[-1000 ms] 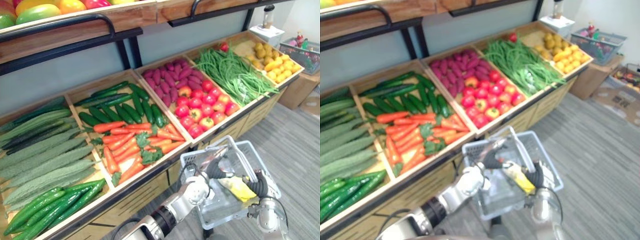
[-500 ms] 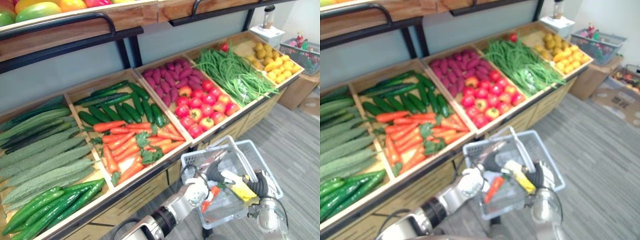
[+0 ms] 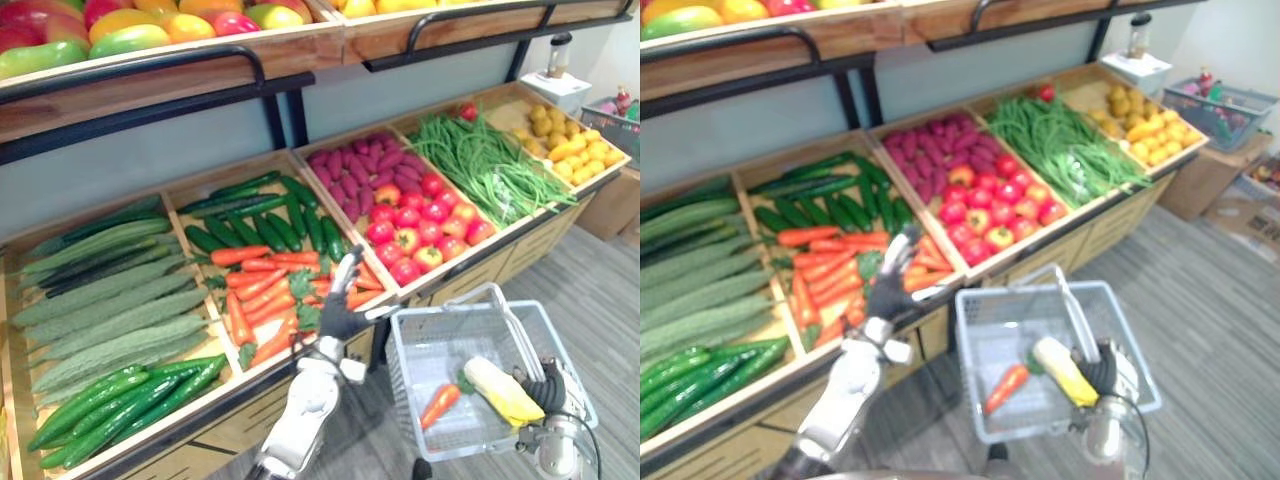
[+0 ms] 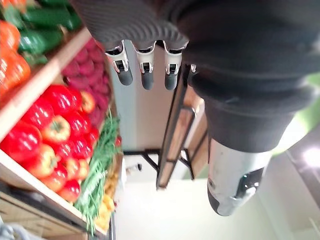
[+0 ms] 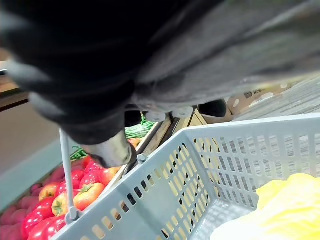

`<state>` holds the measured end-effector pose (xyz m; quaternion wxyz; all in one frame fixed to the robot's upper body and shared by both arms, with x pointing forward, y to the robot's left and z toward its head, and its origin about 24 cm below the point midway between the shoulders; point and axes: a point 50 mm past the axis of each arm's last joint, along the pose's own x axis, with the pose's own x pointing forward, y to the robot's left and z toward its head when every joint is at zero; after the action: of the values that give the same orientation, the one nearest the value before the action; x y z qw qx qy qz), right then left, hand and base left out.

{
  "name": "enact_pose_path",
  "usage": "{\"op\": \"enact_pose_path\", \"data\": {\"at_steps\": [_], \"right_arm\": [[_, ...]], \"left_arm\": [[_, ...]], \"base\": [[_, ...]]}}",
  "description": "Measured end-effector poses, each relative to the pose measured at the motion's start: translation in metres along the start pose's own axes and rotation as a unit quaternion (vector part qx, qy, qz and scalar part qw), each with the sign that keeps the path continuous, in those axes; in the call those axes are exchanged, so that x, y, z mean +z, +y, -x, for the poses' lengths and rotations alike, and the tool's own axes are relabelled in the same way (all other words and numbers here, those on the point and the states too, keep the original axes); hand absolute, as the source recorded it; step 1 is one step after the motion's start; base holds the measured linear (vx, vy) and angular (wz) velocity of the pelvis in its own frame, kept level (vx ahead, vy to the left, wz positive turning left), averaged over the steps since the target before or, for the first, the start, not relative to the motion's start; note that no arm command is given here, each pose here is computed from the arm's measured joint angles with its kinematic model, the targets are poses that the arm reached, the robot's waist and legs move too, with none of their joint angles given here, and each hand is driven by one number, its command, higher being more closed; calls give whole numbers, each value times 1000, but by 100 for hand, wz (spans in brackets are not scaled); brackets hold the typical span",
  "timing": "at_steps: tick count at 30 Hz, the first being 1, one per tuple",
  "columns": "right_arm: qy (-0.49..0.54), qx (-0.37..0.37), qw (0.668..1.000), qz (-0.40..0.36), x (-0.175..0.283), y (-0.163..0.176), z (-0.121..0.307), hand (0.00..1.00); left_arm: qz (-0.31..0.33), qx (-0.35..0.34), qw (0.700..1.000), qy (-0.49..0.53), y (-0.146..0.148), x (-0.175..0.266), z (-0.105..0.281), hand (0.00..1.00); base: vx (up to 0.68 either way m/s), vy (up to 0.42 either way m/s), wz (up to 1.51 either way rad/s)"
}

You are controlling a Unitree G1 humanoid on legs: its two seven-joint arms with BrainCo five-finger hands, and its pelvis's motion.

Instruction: Pick vegetable in the basket

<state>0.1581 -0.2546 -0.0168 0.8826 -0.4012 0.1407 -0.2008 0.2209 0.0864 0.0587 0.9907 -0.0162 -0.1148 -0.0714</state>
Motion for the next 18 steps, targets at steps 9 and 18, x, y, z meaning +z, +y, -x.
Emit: {"op": "enact_pose_path", "data": {"at_steps": [9, 18], "right_arm": [[71, 17, 997, -2, -28, 9, 23, 100], [125, 25, 992, -12, -46, 19, 38, 100]], "left_arm": [[-22, 118, 989, 90, 42, -23, 56, 0], [-139, 181, 933, 276, 66, -90, 112, 0]], "base": [[10, -8, 9], [0, -12, 6]]}}
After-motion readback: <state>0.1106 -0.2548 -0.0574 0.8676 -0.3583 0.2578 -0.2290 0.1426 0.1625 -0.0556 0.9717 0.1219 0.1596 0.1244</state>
